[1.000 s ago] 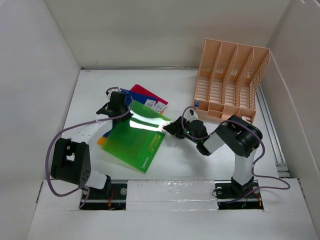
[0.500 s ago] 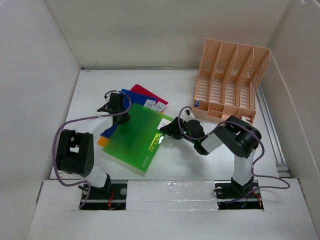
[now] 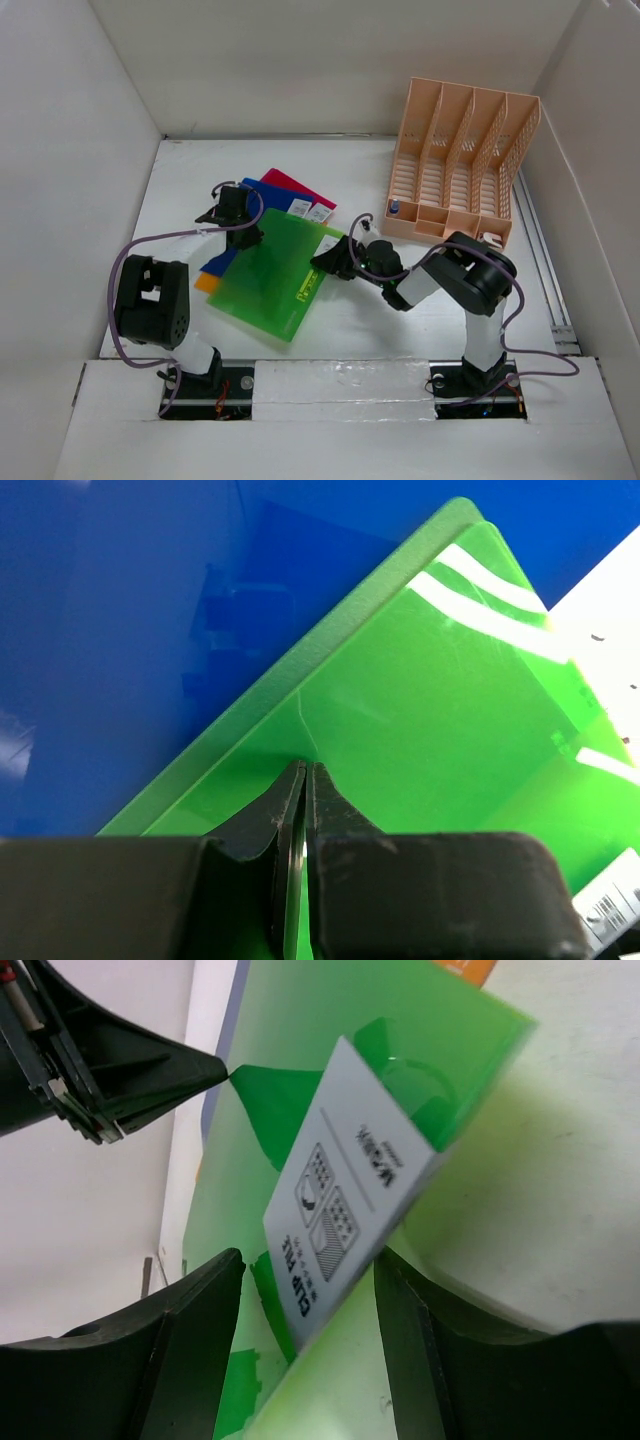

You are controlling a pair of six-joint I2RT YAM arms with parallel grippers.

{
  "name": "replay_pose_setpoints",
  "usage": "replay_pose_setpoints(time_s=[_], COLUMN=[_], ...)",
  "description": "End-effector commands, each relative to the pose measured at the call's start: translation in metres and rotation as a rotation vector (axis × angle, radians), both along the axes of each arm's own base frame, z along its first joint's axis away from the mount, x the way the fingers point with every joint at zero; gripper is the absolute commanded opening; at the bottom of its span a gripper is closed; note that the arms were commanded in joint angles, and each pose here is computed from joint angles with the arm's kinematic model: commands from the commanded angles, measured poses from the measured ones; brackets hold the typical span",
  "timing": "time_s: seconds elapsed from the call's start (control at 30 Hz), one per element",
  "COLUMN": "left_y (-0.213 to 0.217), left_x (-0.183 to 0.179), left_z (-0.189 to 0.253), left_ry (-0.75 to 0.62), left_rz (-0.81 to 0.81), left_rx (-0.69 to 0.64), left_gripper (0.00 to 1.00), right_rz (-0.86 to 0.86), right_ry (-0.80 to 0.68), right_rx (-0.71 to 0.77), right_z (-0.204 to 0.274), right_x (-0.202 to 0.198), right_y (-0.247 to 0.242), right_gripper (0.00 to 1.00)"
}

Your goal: Organize the desk

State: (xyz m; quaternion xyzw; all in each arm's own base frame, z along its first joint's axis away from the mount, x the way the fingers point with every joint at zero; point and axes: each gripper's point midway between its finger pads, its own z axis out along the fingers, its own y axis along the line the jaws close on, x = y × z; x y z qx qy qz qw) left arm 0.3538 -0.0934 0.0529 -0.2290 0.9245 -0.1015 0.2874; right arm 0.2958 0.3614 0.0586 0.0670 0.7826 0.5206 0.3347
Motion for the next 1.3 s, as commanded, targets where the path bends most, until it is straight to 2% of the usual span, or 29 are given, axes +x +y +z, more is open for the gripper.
replay_pose_setpoints(time_s=[0.0,0.17,0.33,0.43,0.47,0.57,0.67,0.97,1.13,1.2,1.23,1.27], left_y=[-0.009,-0.013,-0.018,-0.021,-0.022,-0.024,-0.029,-0.025,-0.028,-0.022,-0.022,-0.021], left_x=[-0.001,-0.001,-0.002,-0.001,-0.001,0.001,0.008,0.001,-0.012,-0.018,-0.020,-0.023], left_z=[0.012,0.017,0.023,0.028,0.031,0.037,0.065,0.185,0.222,0.239,0.248,0.256], left_ry=[-0.034,-0.046,-0.069,-0.077,-0.087,-0.099,-0.168,-0.531,-0.637,-0.692,-0.715,-0.742], left_rz=[-0.032,-0.048,-0.061,-0.073,-0.076,-0.080,-0.103,-0.091,-0.115,-0.099,-0.102,-0.115], left_rx=[-0.050,-0.072,-0.099,-0.117,-0.121,-0.132,-0.157,-0.227,-0.279,-0.271,-0.272,-0.266], left_gripper=[0.00,0.00,0.00,0.00,0.00,0.00,0.00,0.00,0.01,0.05,0.16,0.23], right_rz=[0.046,0.025,0.040,0.036,0.039,0.027,0.027,0.025,0.025,0.010,0.011,0.008], right_ry=[-0.069,-0.052,-0.056,-0.050,-0.054,-0.055,-0.068,-0.192,-0.291,-0.319,-0.317,-0.337], right_rx=[0.072,0.095,0.143,0.136,0.141,0.122,0.082,-0.081,-0.164,-0.173,-0.186,-0.177], right_z=[0.023,0.017,0.021,0.019,0.022,0.024,0.030,0.084,0.119,0.134,0.136,0.147], right_x=[0.000,0.002,-0.002,-0.002,-0.003,-0.005,-0.008,-0.019,-0.021,-0.022,-0.022,-0.021], right_y=[0.021,0.020,0.022,0.021,0.020,0.015,0.014,0.024,0.032,0.032,0.031,0.031], right_gripper=[0.60,0.58,0.44,0.29,0.19,0.06,0.00,0.00,0.00,0.00,0.00,0.00])
